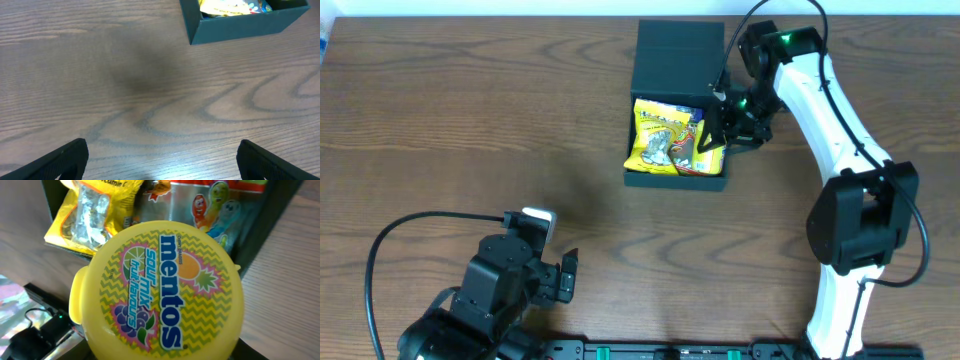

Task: Pack container
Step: 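Lower the Mentos tub into the box beside the Hacks bag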

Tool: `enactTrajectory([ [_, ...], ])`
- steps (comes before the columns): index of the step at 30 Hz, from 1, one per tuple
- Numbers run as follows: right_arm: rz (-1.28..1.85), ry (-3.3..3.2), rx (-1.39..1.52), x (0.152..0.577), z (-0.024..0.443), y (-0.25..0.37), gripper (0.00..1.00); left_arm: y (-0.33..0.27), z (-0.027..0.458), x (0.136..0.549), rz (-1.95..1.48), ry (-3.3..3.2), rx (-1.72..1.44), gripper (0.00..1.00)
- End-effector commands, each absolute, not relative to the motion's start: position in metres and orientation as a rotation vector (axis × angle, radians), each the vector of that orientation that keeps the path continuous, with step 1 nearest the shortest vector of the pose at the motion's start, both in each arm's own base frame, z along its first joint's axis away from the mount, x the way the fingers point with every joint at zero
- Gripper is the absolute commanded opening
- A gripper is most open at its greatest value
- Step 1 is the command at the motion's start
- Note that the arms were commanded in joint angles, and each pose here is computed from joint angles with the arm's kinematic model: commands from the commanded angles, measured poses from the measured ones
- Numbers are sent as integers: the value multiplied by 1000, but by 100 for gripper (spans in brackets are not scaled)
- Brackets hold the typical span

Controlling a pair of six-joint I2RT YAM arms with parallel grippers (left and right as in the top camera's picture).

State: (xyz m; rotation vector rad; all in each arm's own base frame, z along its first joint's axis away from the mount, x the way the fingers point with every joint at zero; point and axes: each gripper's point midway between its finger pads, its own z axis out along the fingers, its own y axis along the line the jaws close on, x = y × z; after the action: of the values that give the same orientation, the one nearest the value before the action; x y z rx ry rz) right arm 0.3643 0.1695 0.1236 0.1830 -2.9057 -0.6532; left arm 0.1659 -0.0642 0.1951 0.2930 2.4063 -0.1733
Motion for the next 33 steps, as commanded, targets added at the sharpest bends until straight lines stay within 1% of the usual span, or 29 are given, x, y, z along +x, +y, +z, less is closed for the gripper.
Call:
enactTrajectory([
  [1,-583,-2965,140,375,128,154,1,-63,195,166,-165,2406,299,95],
  [9,-540,-2948,122,370,126,150,1,-63,195,166,-165,2406,299,95],
  [21,-510,-2903,38,371,105,158,1,-63,194,166,-165,2406,299,95],
  [33,-503,-2898,55,371,97,169,1,-63,195,166,-165,2406,299,96],
])
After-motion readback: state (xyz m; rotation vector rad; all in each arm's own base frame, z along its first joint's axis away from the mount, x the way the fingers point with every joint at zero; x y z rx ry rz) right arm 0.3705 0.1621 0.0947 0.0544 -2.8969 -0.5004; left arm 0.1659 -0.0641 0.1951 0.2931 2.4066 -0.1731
